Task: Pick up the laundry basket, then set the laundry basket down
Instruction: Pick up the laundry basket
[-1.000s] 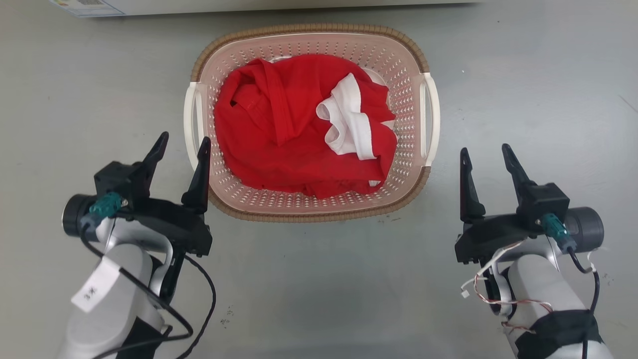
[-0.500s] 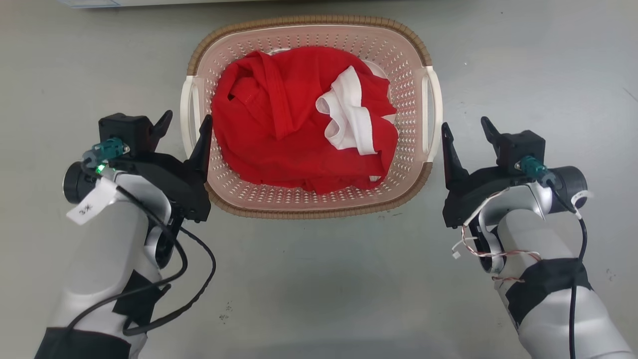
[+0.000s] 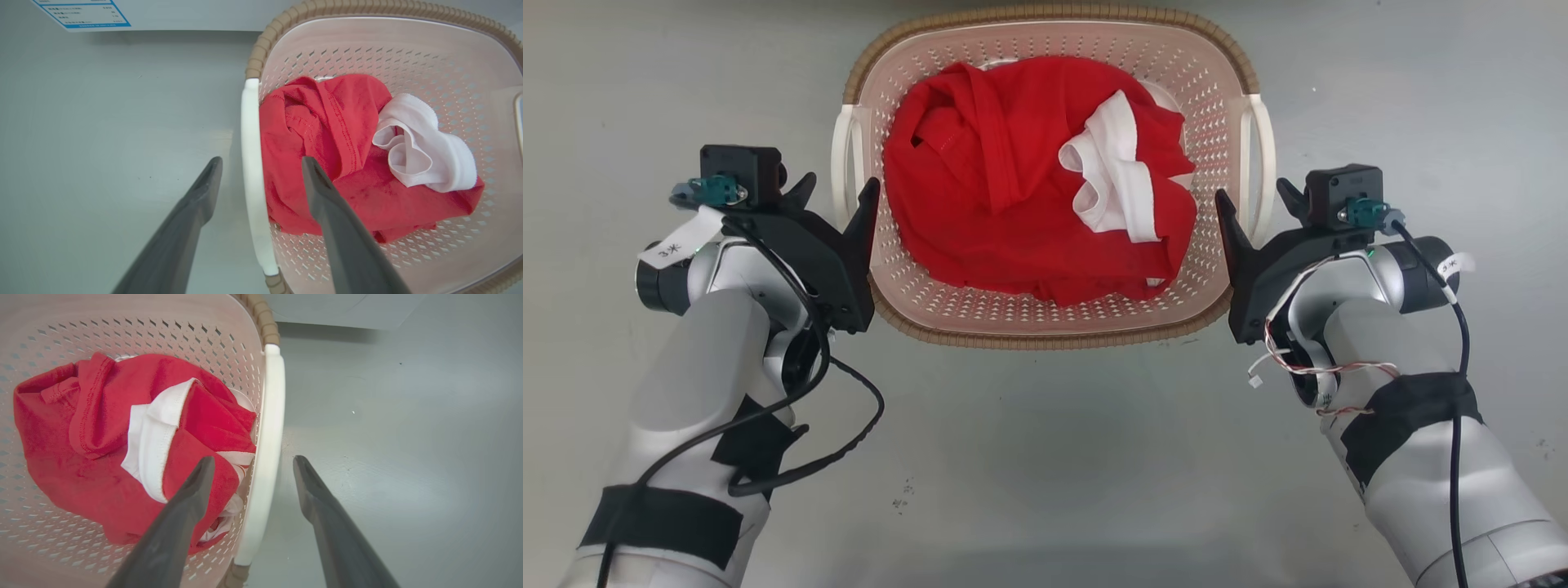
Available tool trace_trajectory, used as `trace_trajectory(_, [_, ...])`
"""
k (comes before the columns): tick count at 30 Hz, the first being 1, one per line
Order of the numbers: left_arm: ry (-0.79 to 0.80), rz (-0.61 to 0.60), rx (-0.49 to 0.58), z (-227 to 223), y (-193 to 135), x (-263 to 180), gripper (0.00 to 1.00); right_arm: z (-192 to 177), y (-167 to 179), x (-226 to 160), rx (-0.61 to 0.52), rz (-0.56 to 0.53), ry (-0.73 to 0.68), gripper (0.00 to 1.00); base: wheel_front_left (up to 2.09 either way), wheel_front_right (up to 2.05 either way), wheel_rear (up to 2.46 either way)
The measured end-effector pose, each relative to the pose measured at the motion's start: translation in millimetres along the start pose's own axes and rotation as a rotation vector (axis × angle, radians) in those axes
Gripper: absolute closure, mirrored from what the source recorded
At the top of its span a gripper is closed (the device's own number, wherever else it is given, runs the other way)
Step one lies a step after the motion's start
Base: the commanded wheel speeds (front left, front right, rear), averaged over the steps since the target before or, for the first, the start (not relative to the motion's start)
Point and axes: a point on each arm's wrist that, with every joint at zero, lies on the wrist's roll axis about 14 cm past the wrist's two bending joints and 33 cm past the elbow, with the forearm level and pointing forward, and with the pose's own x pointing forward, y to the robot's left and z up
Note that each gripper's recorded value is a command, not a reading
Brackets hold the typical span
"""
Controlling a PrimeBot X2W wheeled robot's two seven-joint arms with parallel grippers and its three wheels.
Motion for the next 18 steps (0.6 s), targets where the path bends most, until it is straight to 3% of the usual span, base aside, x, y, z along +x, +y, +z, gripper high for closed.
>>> trace_trajectory(18, [0.147, 0.014, -0.034, -31.6, 10.6, 22.3, 0.0, -20.6, 7.6, 20.2, 0.062, 0.014, 0.099, 0.0, 0.0, 0.0, 0.0])
